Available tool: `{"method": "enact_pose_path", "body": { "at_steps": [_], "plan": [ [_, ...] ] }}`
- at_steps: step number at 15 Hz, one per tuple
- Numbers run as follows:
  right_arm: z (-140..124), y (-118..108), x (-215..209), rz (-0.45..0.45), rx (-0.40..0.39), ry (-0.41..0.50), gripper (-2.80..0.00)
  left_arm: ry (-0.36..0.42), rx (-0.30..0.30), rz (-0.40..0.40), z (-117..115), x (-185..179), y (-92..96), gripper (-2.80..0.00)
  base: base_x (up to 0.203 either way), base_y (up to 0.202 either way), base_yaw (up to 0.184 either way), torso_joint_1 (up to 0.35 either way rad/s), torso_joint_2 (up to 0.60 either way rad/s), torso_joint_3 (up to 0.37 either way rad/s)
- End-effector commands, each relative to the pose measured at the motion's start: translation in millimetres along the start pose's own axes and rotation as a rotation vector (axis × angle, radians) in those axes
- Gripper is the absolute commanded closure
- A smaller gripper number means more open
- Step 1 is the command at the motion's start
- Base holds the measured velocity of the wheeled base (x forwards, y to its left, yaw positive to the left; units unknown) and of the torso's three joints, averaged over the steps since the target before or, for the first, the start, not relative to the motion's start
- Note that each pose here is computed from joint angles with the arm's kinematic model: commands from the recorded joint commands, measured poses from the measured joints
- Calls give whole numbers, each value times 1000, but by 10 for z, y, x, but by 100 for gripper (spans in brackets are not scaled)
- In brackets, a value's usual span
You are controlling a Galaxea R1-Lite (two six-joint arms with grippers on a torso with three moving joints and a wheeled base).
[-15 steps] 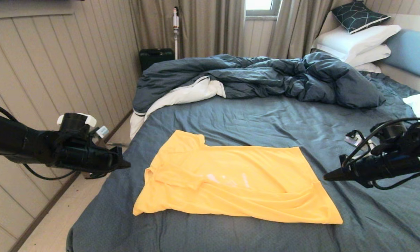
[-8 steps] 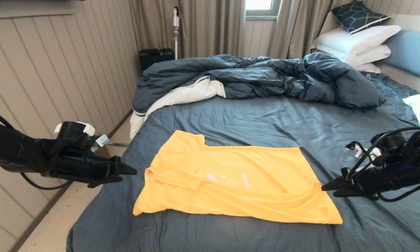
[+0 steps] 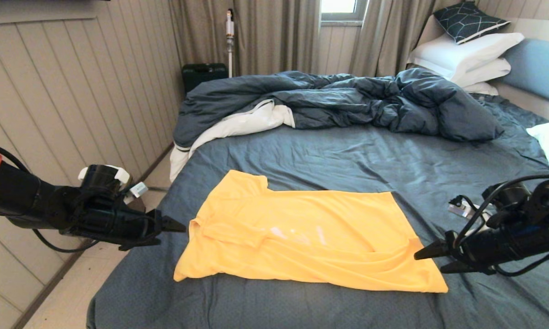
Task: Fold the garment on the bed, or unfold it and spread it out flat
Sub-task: Fold the yellow T-shirt
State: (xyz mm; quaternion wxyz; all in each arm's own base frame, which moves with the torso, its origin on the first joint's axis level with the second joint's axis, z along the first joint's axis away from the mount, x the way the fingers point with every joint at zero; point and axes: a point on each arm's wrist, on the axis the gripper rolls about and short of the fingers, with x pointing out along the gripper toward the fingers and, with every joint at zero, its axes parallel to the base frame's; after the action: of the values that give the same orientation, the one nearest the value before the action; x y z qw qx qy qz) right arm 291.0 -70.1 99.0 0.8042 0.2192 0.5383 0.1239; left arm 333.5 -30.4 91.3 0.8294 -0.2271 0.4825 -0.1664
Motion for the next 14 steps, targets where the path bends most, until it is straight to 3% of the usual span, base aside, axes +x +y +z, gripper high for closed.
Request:
{"method": "enact_pose_path", "body": {
  "at_steps": [1,8,14],
  "plan": [
    [-49,-1,12,2,7,15,-280,15,-4,-3,-3,63,4,-280,0,0,0,0,0,0],
    [-105,17,78,7,-10,47,-280,40,21,-19,-29,253,-49,-280,0,0,0,0,0,0],
    [-103,25,27,7,-14,31,-280,75,15,-6,-52,475,39,-280,0,0,0,0,0,0]
  ]
}}
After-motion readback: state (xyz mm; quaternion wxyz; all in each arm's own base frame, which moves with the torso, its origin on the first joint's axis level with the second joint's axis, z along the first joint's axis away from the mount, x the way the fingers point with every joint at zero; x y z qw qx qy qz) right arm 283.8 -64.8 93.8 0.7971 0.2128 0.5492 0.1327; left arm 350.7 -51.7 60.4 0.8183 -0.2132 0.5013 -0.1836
